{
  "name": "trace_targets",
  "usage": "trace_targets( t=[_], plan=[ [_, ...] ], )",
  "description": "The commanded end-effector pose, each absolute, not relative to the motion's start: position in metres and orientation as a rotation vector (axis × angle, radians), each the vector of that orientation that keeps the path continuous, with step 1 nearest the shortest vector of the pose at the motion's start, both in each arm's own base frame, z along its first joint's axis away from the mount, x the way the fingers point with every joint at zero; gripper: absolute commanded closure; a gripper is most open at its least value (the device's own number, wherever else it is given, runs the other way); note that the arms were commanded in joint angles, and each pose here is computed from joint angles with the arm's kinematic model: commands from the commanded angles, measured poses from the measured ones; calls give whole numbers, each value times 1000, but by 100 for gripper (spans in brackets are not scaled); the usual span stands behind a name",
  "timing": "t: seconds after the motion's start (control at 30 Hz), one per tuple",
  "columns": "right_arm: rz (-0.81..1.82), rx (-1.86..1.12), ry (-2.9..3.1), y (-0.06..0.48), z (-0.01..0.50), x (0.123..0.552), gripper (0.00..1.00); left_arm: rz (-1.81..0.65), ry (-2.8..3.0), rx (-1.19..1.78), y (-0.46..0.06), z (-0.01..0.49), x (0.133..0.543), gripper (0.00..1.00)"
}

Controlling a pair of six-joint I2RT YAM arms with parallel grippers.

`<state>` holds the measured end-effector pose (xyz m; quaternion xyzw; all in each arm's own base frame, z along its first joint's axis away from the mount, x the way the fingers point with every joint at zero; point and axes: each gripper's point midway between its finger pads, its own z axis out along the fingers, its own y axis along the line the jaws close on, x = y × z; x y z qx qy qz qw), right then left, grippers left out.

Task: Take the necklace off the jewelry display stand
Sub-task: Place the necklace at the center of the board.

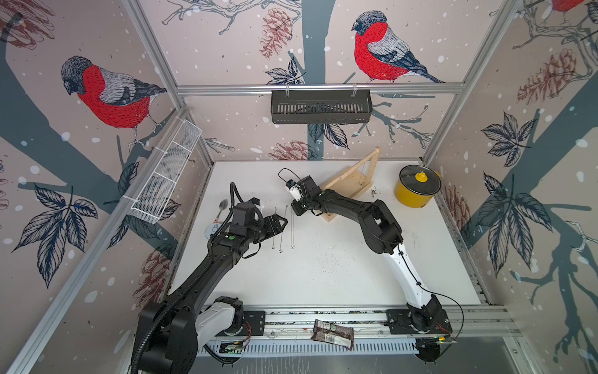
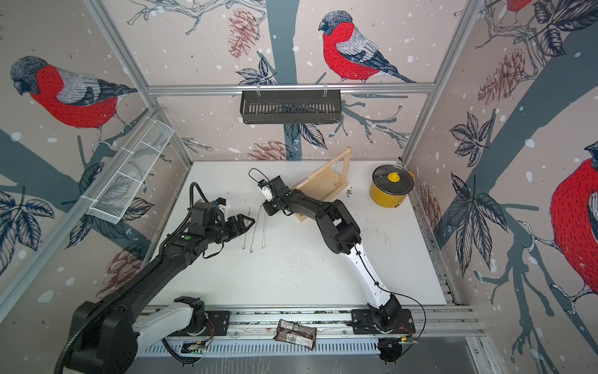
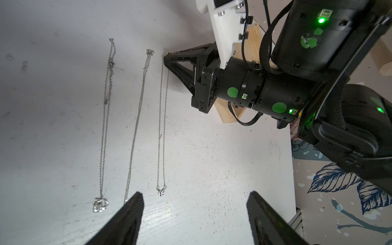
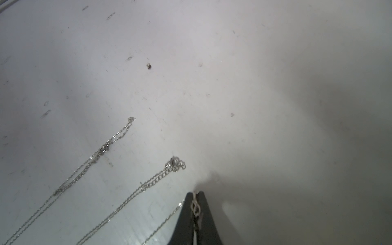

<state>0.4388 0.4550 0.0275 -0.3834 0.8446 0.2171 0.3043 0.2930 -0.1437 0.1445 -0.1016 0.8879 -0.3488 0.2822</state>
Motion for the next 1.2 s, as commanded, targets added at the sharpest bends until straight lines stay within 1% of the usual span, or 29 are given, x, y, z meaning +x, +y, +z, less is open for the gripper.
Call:
trace_targets(
  t=[0.0,0.2,0.5,0.9,1.07,1.17],
  plan=[
    [553,-1028,2247,454,22,438,90,-944,2378,-262,-145,145,292,22],
    [537,-1034,2244,455,23,438,87,-950,2379,-260,-145,145,292,22],
    [522,-1038,2244,455,25,439,85,-953,2377,-253,-146,146,291,22],
    [460,-1043,2240,451,26,445,78,-958,2374,-253,-146,147,291,22],
    [443,-1049,2242,451,24,447,71,-958,2372,-251,-146,148,291,22],
    [421,-1063,2245,451,22,446,70,-957,2370,-251,-146,149,290,22]
  ],
)
